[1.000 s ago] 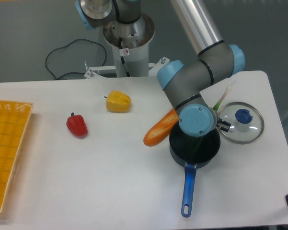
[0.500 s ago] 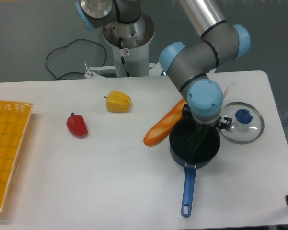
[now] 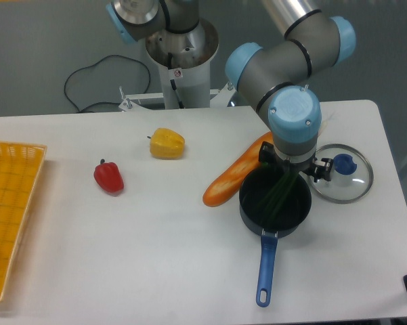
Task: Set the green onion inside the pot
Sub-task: 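Lower the green onions down into the black pot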
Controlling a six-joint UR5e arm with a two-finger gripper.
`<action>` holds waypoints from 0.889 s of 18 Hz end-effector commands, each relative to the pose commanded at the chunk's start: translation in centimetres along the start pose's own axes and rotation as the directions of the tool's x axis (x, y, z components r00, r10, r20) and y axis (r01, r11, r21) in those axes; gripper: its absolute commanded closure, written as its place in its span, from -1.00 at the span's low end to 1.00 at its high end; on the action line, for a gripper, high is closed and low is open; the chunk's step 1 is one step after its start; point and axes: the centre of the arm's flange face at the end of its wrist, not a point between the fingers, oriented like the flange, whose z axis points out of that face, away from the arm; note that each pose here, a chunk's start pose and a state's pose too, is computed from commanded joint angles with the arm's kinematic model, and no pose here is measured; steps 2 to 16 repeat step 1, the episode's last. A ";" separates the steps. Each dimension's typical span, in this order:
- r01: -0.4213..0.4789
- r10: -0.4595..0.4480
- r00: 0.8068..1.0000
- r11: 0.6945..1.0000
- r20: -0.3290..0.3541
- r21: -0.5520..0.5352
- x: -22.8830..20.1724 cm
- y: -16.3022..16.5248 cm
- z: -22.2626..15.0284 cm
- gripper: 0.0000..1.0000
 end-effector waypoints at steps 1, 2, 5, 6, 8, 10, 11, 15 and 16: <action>-0.017 0.017 1.000 1.000 0.000 0.000 0.0 0.0 0.0 -1.00; -0.017 0.017 1.000 1.000 0.000 0.000 0.0 0.0 0.0 -1.00; -0.017 0.017 1.000 1.000 0.000 0.000 0.0 0.0 0.0 -1.00; -0.017 0.017 1.000 1.000 0.000 0.000 0.0 0.0 0.0 -1.00; -0.017 0.017 1.000 1.000 0.000 0.000 0.0 0.0 0.0 -1.00; -0.017 0.017 1.000 1.000 0.000 0.000 0.0 0.0 0.0 -1.00; -0.017 0.017 1.000 1.000 0.000 0.000 0.0 0.0 0.0 -1.00; -0.017 0.017 1.000 1.000 0.000 0.000 0.0 0.0 0.0 -1.00; -0.017 0.017 1.000 1.000 0.000 0.000 0.0 0.0 0.0 -1.00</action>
